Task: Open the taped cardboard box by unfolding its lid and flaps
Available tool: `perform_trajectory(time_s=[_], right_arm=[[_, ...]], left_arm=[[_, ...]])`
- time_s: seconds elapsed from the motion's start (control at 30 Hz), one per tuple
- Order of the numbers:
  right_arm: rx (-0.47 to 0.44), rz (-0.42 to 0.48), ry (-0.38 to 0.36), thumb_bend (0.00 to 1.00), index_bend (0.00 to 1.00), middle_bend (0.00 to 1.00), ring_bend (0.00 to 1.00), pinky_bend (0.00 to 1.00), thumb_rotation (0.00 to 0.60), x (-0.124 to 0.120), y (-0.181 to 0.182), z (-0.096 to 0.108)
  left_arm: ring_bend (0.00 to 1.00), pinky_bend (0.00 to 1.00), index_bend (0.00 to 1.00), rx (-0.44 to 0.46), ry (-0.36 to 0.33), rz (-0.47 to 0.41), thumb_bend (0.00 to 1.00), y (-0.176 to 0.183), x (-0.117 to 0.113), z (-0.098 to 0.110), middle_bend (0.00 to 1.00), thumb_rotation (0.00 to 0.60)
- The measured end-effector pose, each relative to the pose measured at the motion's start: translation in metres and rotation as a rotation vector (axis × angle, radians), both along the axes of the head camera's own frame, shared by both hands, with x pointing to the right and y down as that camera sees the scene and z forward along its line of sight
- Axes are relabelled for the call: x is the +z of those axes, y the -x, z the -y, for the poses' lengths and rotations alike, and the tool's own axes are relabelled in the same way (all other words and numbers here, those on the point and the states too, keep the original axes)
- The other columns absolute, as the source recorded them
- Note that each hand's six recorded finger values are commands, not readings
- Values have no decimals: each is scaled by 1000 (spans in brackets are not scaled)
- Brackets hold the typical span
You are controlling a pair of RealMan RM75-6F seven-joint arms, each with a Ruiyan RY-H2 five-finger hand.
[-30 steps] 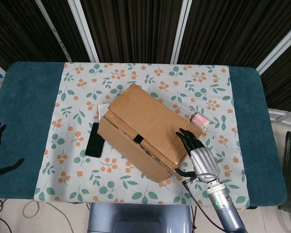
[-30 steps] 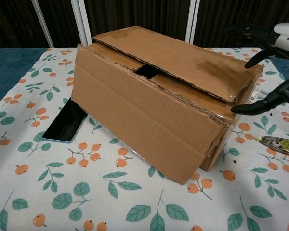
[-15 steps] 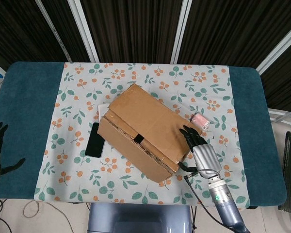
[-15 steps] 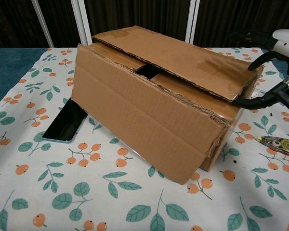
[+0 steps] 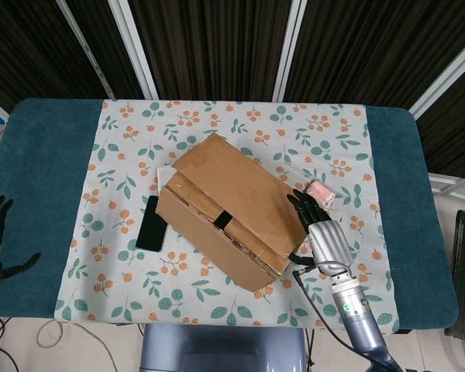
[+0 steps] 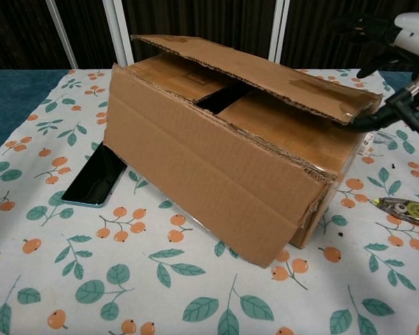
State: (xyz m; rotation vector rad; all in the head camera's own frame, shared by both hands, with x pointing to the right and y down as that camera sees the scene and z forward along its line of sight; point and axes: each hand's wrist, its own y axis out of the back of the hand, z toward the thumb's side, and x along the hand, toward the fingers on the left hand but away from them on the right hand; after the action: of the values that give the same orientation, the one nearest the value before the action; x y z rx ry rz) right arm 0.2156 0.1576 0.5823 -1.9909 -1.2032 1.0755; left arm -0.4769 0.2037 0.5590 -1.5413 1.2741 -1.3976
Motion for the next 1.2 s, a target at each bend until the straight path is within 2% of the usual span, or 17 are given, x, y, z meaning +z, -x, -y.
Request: perform_trajectory(time_s=[0.27, 0.5, 0.77, 0.97, 1.2], right_arm=[[84, 30, -26, 284, 0, 0, 0, 225, 600, -10, -6, 34], [183, 48, -55, 283, 0, 0, 0, 225, 600, -23, -27, 64], [269, 52, -76, 284, 0, 0, 0, 225, 600, -30, -51, 83], [314, 32, -77, 283, 0, 0, 0, 225, 600, -28, -65, 94], [369, -8, -85, 283, 0, 0, 0, 225, 600, -25, -83, 117]], left_arm=[[0, 0, 0, -7, 11, -4, 10, 1, 3, 1, 0, 600], [0, 0, 0, -4, 9, -2, 10, 2, 3, 2, 0, 600], [0, 0, 0, -7, 8, -6, 10, 2, 2, 2, 0, 600], [0, 0, 0, -12, 10, -8, 10, 3, 2, 2, 0, 600], [0, 0, 0, -19, 13, -8, 10, 4, 3, 2, 0, 600]])
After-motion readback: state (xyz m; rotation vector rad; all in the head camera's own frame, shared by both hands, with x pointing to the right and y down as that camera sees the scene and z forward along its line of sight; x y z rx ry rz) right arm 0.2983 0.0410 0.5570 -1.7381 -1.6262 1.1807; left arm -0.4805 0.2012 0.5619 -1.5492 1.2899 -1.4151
